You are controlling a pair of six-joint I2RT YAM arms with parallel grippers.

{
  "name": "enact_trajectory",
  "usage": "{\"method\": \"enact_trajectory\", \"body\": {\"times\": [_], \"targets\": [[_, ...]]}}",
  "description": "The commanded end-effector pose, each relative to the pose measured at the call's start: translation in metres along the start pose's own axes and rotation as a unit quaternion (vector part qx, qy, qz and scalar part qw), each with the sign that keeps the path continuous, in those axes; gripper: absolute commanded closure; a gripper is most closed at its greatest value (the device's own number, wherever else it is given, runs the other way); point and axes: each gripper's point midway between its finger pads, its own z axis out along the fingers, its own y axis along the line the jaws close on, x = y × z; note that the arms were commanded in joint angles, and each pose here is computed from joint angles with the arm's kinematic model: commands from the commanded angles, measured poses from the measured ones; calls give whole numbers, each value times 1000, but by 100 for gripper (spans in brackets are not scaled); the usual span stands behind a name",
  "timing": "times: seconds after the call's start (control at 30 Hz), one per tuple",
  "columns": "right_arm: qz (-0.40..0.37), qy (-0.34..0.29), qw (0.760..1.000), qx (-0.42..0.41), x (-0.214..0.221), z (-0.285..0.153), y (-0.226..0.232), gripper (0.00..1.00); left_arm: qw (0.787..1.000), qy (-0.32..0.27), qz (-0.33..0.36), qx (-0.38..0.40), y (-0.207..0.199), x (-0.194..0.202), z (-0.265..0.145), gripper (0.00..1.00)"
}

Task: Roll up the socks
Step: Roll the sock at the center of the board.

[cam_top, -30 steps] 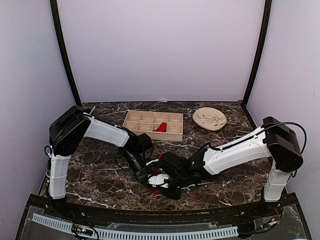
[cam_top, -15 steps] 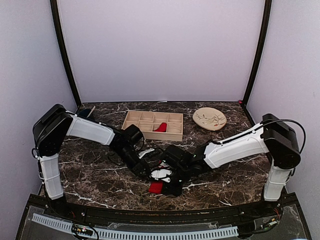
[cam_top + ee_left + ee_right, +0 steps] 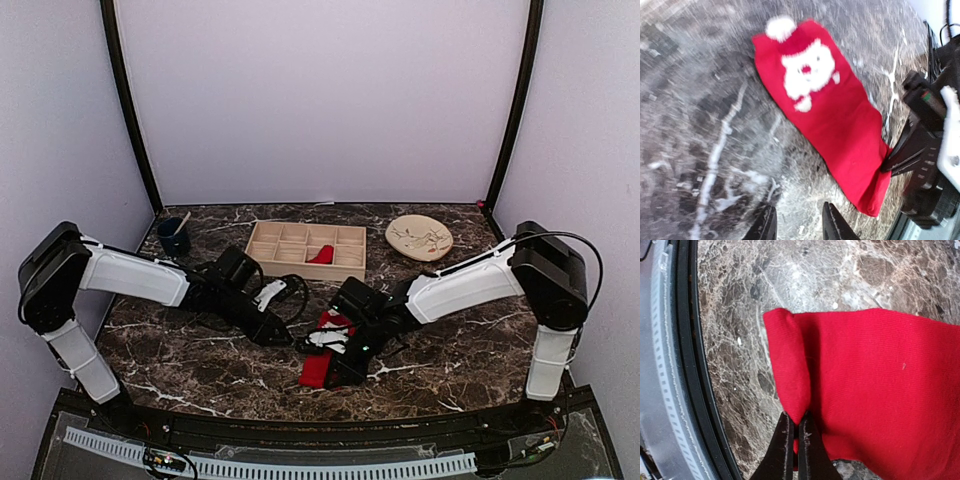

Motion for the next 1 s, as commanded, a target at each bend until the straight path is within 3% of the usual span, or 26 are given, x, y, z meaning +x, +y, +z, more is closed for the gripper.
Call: {"method": "enact_trajectory", "body": {"times": [0.0, 0.27, 0.57, 0.77, 0.97], "targets": [[60, 51, 996, -50, 31, 9, 1, 100, 996, -80, 24, -33, 1, -23, -17, 67], [99, 60, 989, -96, 36, 12, -2, 100, 982, -135, 122, -47, -34, -20, -26, 71], [117, 56, 985, -116, 29, 11, -3, 100, 974, -116, 191, -44, -60, -1, -17, 76], [132, 56, 983, -119, 30, 10, -7, 100, 968, -111, 225, -25, -76, 9, -13, 87], [137, 52, 982, -121, 29, 9, -10, 100, 964, -117, 236, -42, -80, 15, -15, 83]]}}
